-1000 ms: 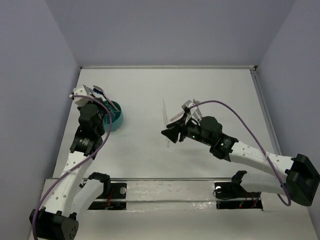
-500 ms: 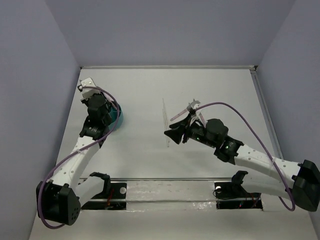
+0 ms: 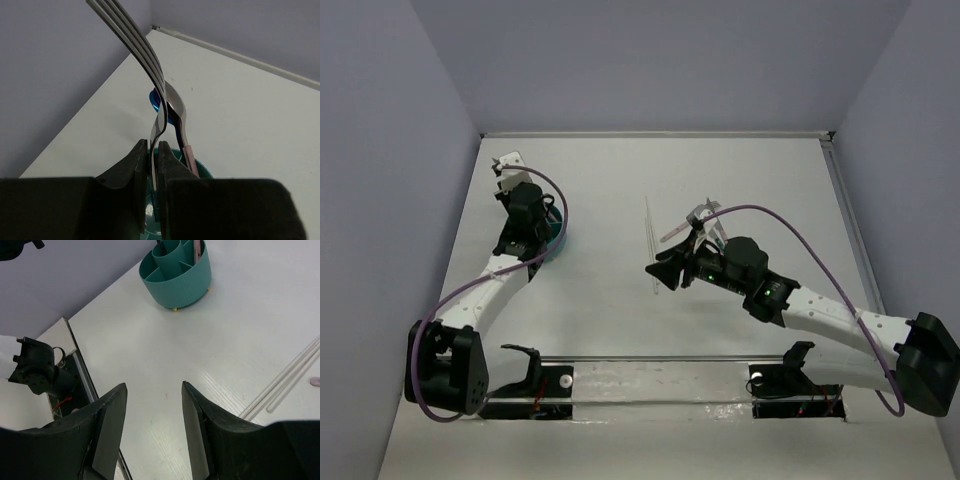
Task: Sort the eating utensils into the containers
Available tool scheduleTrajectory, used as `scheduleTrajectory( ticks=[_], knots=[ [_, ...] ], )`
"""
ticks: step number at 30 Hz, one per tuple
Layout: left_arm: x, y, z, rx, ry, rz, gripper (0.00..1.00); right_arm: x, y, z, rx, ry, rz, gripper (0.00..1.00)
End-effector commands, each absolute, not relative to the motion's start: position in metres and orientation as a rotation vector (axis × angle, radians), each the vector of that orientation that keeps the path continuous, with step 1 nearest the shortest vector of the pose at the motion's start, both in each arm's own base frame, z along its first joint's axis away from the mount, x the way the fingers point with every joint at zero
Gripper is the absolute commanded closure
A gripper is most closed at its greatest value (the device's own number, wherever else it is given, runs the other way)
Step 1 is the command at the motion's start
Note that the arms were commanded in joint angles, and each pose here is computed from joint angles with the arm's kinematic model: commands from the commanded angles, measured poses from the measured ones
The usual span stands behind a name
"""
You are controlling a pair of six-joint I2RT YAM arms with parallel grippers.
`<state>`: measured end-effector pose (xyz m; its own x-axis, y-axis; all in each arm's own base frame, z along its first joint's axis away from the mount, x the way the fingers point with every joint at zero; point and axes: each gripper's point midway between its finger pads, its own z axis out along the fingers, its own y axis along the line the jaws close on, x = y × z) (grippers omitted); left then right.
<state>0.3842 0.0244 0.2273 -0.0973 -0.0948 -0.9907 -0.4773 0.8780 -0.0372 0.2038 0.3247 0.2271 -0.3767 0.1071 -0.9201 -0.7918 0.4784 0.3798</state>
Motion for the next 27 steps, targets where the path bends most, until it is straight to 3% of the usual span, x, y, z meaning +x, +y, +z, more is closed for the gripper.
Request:
scheduleTrajectory(
  ticks=[1,2,4,7,8,18,27],
  knots=[
    [0.396,0.025,0.243,-0.479,1.58,0.285,1.0,0.209,0.328,0.247,-0.575,1.627,1.08,0.47],
    [0.397,0.024,0.239,-0.477,1.587,0.283,0.99,0.209,0.328,0.247,-0.572,1.627,1.08,0.47],
    [0.401,0.019,0.225,-0.459,1.623,0.276,0.85,0.21,0.328,0.247,-0.573,1.625,1.077,0.47],
    [0.407,0.014,0.215,-0.454,1.656,0.254,0.59,0.212,0.324,0.248,-0.56,1.626,1.053,0.47],
    [0.407,0.014,0.214,-0.453,1.66,0.256,0.59,0.213,0.323,0.248,-0.553,1.63,1.045,0.47],
    [0.397,0.015,0.244,-0.507,1.605,0.197,0.17,0.236,0.287,0.252,-0.376,1.635,0.856,0.51],
    [0.352,-0.003,0.336,-0.502,1.436,-0.067,0.03,0.289,0.219,0.221,-0.129,1.783,0.539,0.55]
  ],
)
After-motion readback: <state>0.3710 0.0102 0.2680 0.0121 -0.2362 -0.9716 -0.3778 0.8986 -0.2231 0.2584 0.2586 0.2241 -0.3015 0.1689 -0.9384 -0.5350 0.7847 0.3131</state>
